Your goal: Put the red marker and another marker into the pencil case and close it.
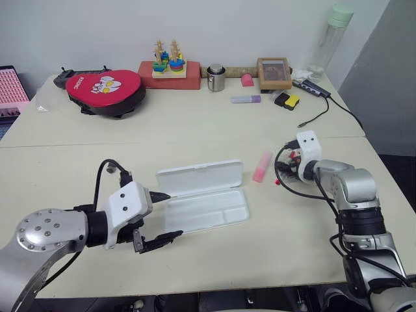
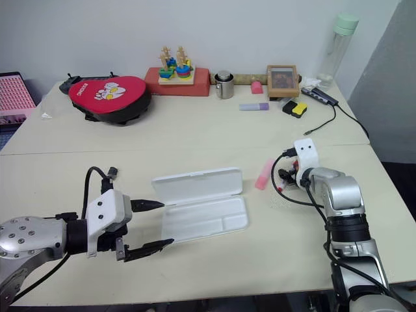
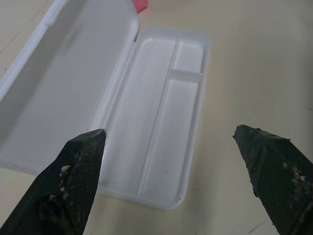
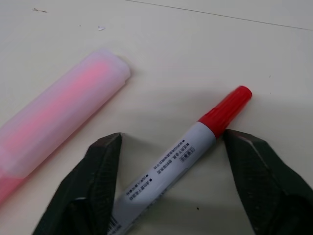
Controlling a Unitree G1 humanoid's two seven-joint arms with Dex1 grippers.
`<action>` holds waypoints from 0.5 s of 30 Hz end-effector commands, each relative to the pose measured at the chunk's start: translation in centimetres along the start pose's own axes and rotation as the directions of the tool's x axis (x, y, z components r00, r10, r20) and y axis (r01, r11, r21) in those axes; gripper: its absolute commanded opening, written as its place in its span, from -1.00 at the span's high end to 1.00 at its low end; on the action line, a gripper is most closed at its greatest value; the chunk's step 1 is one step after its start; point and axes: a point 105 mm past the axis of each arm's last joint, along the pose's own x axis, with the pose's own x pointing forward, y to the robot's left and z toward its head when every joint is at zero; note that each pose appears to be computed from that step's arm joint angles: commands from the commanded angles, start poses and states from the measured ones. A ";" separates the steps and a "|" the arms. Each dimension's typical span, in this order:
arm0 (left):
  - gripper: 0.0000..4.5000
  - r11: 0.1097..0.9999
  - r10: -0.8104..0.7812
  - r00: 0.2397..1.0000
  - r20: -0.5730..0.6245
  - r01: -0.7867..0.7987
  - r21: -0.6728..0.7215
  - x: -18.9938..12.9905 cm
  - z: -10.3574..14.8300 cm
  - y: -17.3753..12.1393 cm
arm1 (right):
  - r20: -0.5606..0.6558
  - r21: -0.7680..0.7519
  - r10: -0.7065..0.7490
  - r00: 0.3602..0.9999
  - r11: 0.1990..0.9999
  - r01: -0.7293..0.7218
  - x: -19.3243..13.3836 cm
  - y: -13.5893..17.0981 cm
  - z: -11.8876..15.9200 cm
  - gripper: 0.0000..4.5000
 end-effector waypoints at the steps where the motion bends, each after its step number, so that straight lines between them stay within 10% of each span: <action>1: -1.00 1.000 0.009 1.000 0.012 -0.009 0.029 0.0 0.4 0.2 | 0.015 -0.022 0.014 1.000 1.000 -0.013 -0.5 0.0 0.1 0.01; 9: -1.00 0.999 0.010 1.000 0.013 -0.011 0.035 0.0 0.5 0.2 | 0.018 -0.031 0.026 0.999 0.999 -0.025 -0.5 0.1 0.0 0.84; 15: -1.00 1.000 -0.005 0.999 0.040 0.004 0.030 0.1 1.1 0.1 | 0.034 -0.084 0.051 0.998 0.995 -0.048 -0.8 0.1 0.6 0.88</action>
